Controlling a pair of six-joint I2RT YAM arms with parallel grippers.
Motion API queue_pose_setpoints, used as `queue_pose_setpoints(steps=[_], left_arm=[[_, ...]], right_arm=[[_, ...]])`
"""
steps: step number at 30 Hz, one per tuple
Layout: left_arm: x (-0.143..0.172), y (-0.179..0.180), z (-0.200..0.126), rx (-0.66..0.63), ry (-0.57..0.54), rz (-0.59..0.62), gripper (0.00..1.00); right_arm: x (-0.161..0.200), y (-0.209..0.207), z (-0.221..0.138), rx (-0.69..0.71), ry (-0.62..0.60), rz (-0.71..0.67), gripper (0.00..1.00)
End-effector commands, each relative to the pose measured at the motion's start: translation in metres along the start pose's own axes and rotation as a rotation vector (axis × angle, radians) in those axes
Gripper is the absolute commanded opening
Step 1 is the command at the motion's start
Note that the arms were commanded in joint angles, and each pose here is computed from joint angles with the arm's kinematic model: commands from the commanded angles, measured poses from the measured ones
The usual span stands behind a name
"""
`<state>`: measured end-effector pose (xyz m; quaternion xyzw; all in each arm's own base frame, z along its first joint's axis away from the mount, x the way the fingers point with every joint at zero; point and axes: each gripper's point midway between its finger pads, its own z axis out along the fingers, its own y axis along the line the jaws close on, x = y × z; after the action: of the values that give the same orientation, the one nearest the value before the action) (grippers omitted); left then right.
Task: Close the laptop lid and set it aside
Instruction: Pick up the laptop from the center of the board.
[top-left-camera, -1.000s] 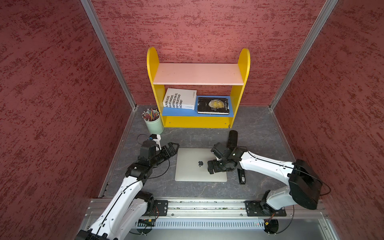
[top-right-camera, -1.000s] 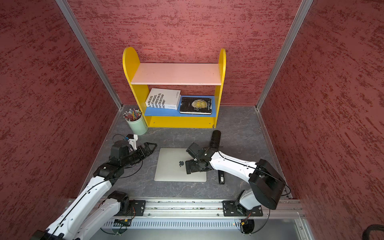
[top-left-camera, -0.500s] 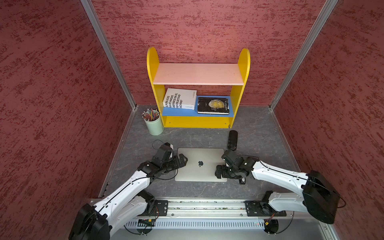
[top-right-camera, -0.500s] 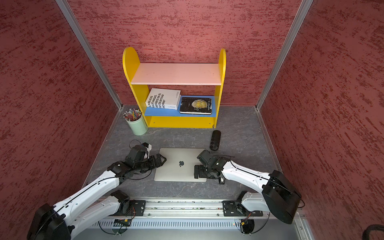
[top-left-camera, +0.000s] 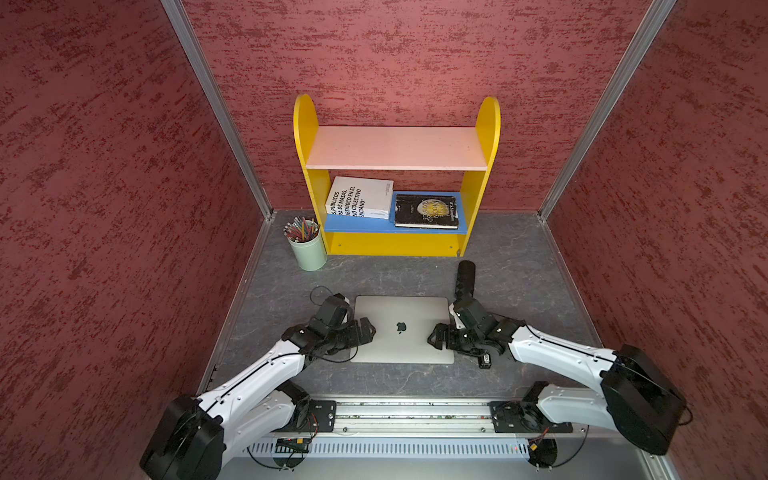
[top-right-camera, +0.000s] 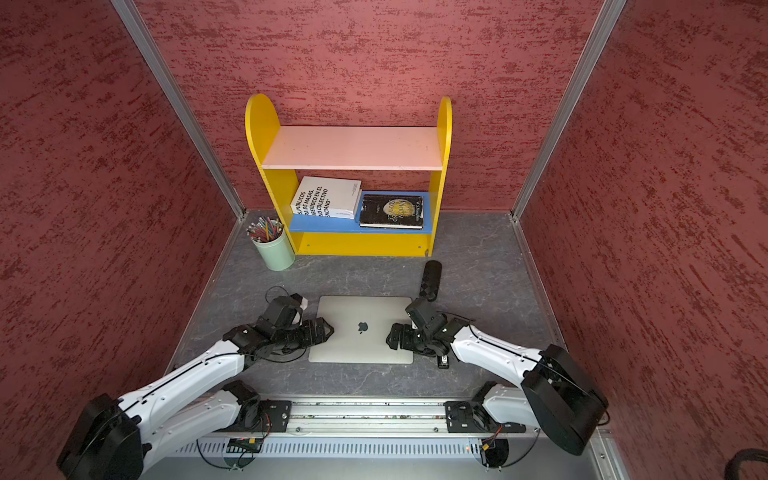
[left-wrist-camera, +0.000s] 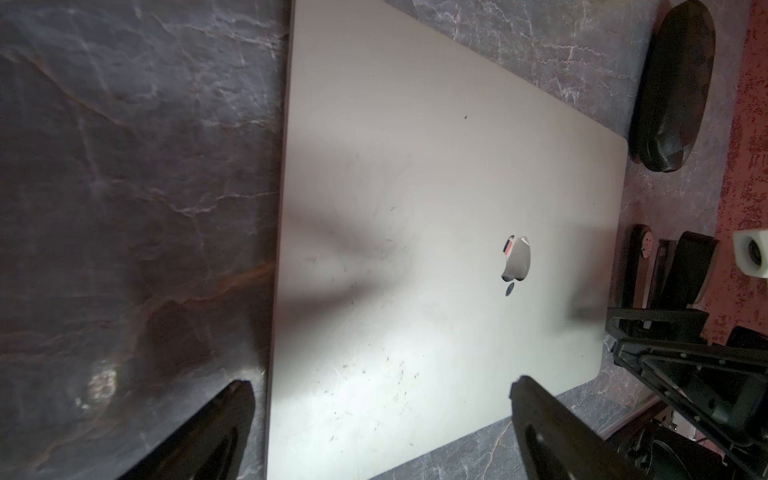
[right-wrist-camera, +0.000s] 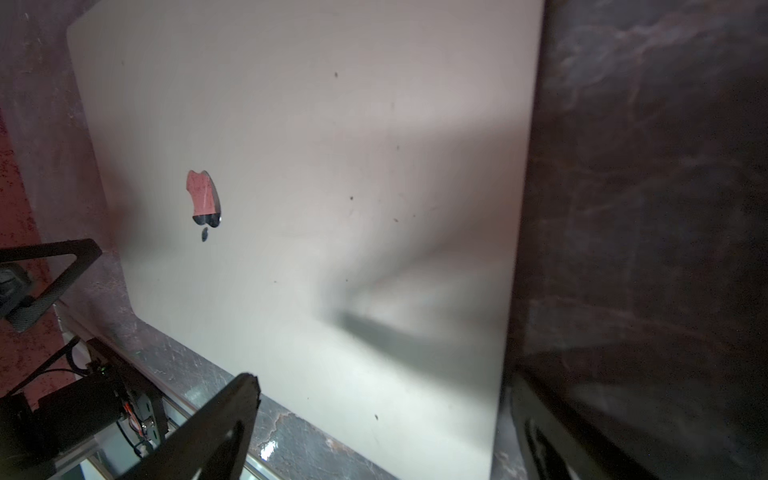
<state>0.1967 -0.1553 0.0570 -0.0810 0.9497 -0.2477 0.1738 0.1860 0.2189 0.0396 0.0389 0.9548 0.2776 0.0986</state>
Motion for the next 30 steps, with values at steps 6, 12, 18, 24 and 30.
queue_pose_setpoints(steps=[6,12,18,24,30], left_arm=[[0.016,0.014,0.013,-0.033,0.073,0.025,1.00],[0.018,0.018,0.020,-0.037,0.095,0.023,1.00],[0.018,0.015,0.026,-0.003,0.101,0.006,0.98],[0.021,-0.002,0.031,0.149,0.098,-0.047,0.91],[0.016,-0.013,0.027,0.236,0.056,-0.088,0.83]], right_arm=[[0.013,-0.020,0.012,0.000,0.059,0.055,0.98],[0.013,-0.020,0.014,-0.010,0.066,0.065,0.98],[0.011,-0.015,0.015,-0.039,0.068,0.076,0.98],[0.008,-0.006,0.013,-0.086,0.062,0.084,0.98],[0.003,0.009,0.009,-0.158,0.048,0.085,0.94]])
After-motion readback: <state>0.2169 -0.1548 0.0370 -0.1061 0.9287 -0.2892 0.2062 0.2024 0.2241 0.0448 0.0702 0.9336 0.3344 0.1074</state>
